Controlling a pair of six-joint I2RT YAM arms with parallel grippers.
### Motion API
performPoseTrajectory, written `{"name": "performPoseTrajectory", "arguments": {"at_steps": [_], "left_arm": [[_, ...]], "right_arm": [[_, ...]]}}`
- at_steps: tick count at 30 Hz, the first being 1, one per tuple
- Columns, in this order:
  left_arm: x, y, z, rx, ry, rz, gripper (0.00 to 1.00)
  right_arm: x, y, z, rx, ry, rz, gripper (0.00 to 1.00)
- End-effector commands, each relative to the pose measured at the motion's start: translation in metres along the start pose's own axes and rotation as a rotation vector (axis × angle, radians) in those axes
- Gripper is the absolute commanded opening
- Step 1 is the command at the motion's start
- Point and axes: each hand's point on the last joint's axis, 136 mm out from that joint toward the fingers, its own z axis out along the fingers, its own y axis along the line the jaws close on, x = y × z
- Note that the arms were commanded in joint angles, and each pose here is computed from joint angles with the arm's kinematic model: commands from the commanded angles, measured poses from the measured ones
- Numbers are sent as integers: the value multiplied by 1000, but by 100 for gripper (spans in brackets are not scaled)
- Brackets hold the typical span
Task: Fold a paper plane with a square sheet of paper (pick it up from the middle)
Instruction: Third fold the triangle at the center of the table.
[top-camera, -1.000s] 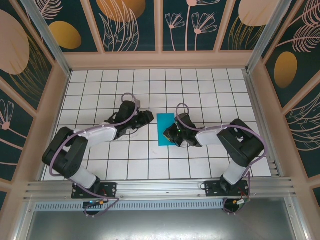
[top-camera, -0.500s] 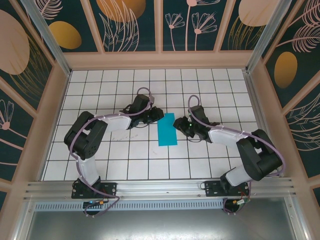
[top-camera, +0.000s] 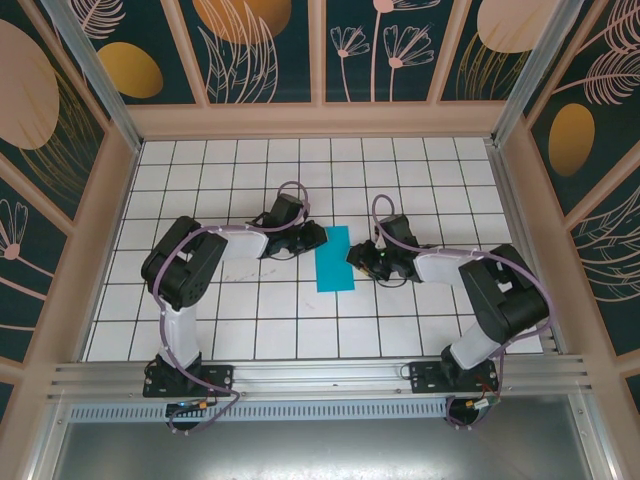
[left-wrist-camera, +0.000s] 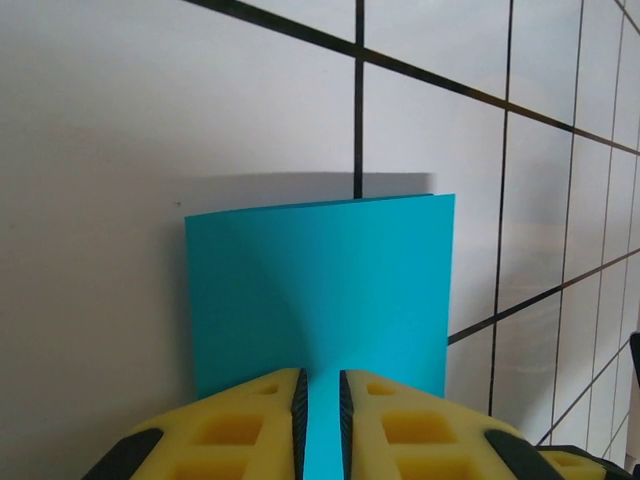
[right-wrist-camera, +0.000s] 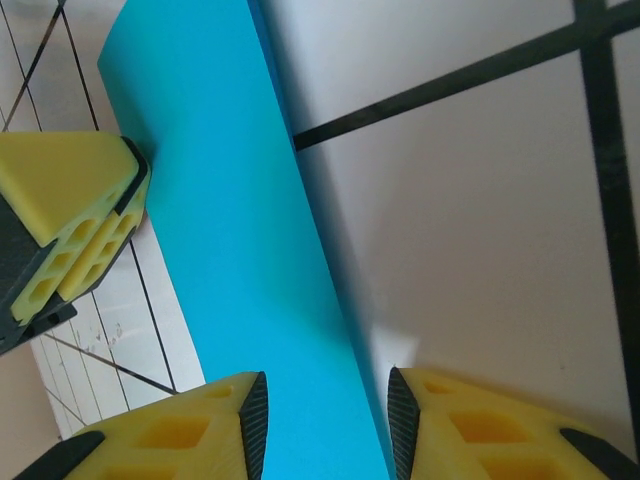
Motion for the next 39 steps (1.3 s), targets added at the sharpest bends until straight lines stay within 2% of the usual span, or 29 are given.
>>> {"name": "performPoseTrajectory", "arguments": {"at_steps": [1,14,18,23,26,30,37,39], "left_arm": [[7,13,6,-34,23,7,18],[13,17,4,-38,35,12,18],[13,9,1,-10,37,30,21],[8,-9,-12,44,15,67,30],[2,-24,-29,74,-29,103,37],[13,-27,-49,65,-55,153,41],[43,-23,-72,8,-84,249,42],[50,-25,-79,-13,-104,297,43]], "right_arm": [[-1,5,3,-34,10,-25,41],[3,19,4,-126,34,-15,39],[-1,22,7,-133,35,-10,38],[-7,20,12,-117,33,-14,38],[-10,17,15,-110,37,-7,34],[-10,17,15,-111,33,-4,27],[-12,20,7,-122,16,19,12],[-10,17,6,-120,10,54,11]]}}
